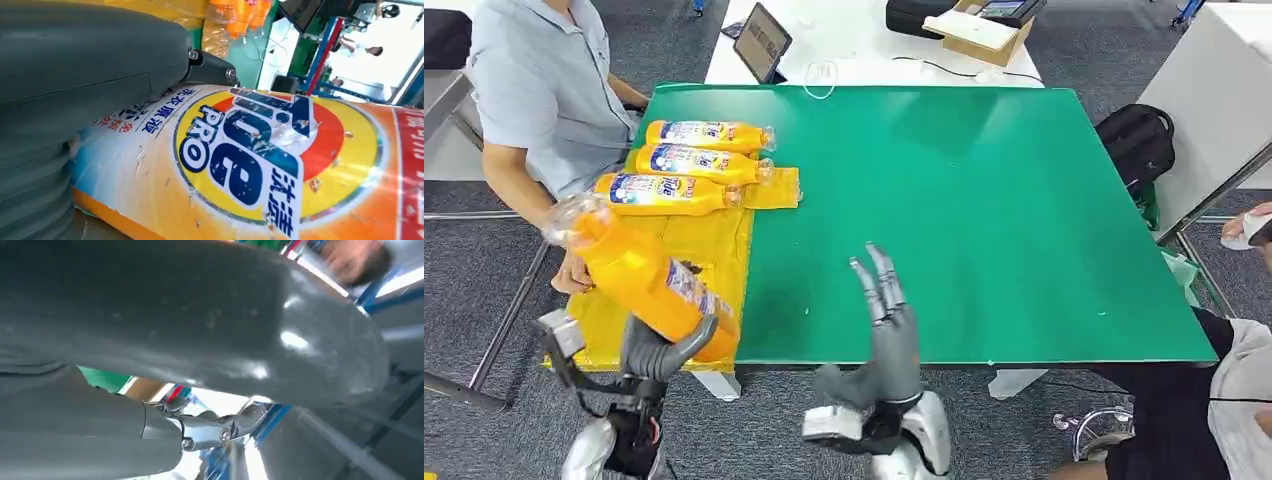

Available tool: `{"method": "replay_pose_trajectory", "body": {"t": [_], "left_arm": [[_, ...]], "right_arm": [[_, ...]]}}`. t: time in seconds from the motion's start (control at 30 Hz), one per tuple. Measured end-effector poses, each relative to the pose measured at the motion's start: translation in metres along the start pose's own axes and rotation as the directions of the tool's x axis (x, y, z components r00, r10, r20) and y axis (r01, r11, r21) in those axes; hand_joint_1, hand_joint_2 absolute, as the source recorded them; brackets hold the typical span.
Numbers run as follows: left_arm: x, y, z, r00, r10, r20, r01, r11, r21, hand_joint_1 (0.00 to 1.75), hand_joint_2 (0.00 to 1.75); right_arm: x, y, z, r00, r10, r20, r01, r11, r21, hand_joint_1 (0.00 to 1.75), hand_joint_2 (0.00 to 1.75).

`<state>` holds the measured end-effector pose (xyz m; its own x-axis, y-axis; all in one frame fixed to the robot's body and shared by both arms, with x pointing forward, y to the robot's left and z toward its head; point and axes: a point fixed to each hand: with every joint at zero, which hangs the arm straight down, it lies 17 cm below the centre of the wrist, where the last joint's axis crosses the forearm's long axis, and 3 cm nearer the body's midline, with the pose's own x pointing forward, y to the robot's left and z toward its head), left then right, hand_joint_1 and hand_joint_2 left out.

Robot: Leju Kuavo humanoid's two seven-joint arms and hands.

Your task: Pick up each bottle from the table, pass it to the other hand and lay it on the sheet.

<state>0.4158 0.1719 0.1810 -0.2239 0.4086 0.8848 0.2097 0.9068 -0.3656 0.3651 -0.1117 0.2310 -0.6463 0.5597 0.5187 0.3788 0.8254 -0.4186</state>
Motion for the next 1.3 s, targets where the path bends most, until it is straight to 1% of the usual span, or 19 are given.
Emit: {"method": "replay_pose_trajectory", "body": {"t": [0.1,0.33,0.43,0.47,0.5,0.53,0.57,0.63,0.7,0.77,0.87,0.9,0.93,1.07,1.13,1.17,1.2,1.23,1.3], "left_arm": [[-0.002,0.000,-0.013,1.000,-0.004,-0.001,0.004,1.000,-0.007,1.75,1.75],[-0.008,0.000,-0.024,1.000,-0.020,-0.015,0.020,1.000,0.001,1.75,1.75],[-0.009,0.006,-0.030,0.996,-0.088,-0.009,0.089,0.996,0.028,1.75,1.75],[-0.008,0.012,-0.034,0.986,-0.169,0.003,0.169,0.984,0.052,1.75,1.75],[-0.005,0.022,-0.039,0.953,-0.302,0.019,0.299,0.950,0.085,1.75,1.75],[-0.003,0.030,-0.044,0.888,-0.458,0.030,0.452,0.884,0.116,1.75,1.75],[-0.001,0.038,-0.050,0.802,-0.597,0.035,0.588,0.798,0.133,1.75,1.75],[-0.007,0.048,-0.062,0.623,-0.781,0.032,0.774,0.622,0.113,1.75,1.75],[-0.019,0.056,-0.073,0.477,-0.879,0.025,0.876,0.477,0.065,1.75,1.75],[-0.037,0.067,-0.082,0.298,-0.955,0.013,0.955,0.298,-0.001,1.75,1.75],[-0.053,0.087,-0.099,0.019,-1.000,0.018,0.997,0.018,-0.073,1.75,1.75],[-0.057,0.093,-0.103,-0.048,-0.999,0.024,0.994,-0.050,-0.092,1.75,1.75],[-0.060,0.101,-0.106,-0.088,-0.996,0.021,0.990,-0.090,-0.111,1.75,1.75],[-0.065,0.118,-0.113,-0.142,-0.990,0.008,0.979,-0.142,-0.149,1.75,1.75],[-0.071,0.126,-0.112,-0.166,-0.986,0.004,0.970,-0.164,-0.181,1.62,1.75],[-0.077,0.130,-0.111,-0.185,-0.983,0.001,0.960,-0.181,-0.213,1.68,1.75],[-0.081,0.135,-0.111,-0.205,-0.979,-0.005,0.950,-0.198,-0.241,1.66,1.75],[-0.085,0.139,-0.110,-0.223,-0.975,-0.008,0.940,-0.212,-0.269,1.57,1.75],[-0.092,0.148,-0.109,-0.252,-0.967,-0.018,0.917,-0.233,-0.324,0.91,1.75]], "right_arm": [[-0.013,-0.018,0.003,0.999,0.039,-0.030,-0.040,0.999,-0.031,0.00,0.00],[-0.025,-0.040,0.004,0.992,0.116,-0.047,-0.118,0.991,-0.060,0.00,0.00],[-0.029,-0.045,0.005,0.989,0.134,-0.054,-0.138,0.988,-0.064,0.00,0.00],[-0.029,-0.046,0.006,0.989,0.137,-0.056,-0.140,0.988,-0.065,0.00,0.00],[-0.030,-0.047,0.006,0.989,0.138,-0.058,-0.142,0.988,-0.066,0.00,0.00],[-0.030,-0.047,0.006,0.989,0.138,-0.058,-0.142,0.988,-0.066,0.00,0.00],[-0.030,-0.047,0.006,0.989,0.137,-0.060,-0.141,0.988,-0.066,0.00,0.00],[-0.031,-0.046,0.006,0.989,0.133,-0.065,-0.137,0.988,-0.067,0.00,0.00],[-0.032,-0.044,0.007,0.990,0.126,-0.070,-0.130,0.989,-0.065,0.00,0.00],[-0.033,-0.041,0.008,0.991,0.105,-0.080,-0.110,0.992,-0.065,0.00,0.00],[-0.033,-0.036,0.007,0.994,0.072,-0.087,-0.077,0.995,-0.067,0.00,0.00],[-0.033,-0.034,0.006,0.994,0.062,-0.087,-0.068,0.995,-0.067,0.00,0.00],[-0.032,-0.032,0.006,0.995,0.054,-0.087,-0.060,0.996,-0.065,0.00,0.00],[-0.031,-0.027,0.007,0.995,0.045,-0.086,-0.050,0.997,-0.056,0.00,0.00],[-0.031,-0.025,0.007,0.996,0.039,-0.086,-0.044,0.998,-0.053,0.00,0.00],[-0.032,-0.025,0.007,0.995,0.032,-0.090,-0.037,0.998,-0.054,0.00,0.00],[-0.032,-0.024,0.007,0.995,0.025,-0.092,-0.030,0.998,-0.054,0.00,0.00],[-0.033,-0.023,0.007,0.995,0.019,-0.094,-0.024,0.998,-0.053,0.00,0.00],[-0.035,-0.021,0.007,0.995,0.009,-0.099,-0.015,0.999,-0.052,0.00,0.00]]}}
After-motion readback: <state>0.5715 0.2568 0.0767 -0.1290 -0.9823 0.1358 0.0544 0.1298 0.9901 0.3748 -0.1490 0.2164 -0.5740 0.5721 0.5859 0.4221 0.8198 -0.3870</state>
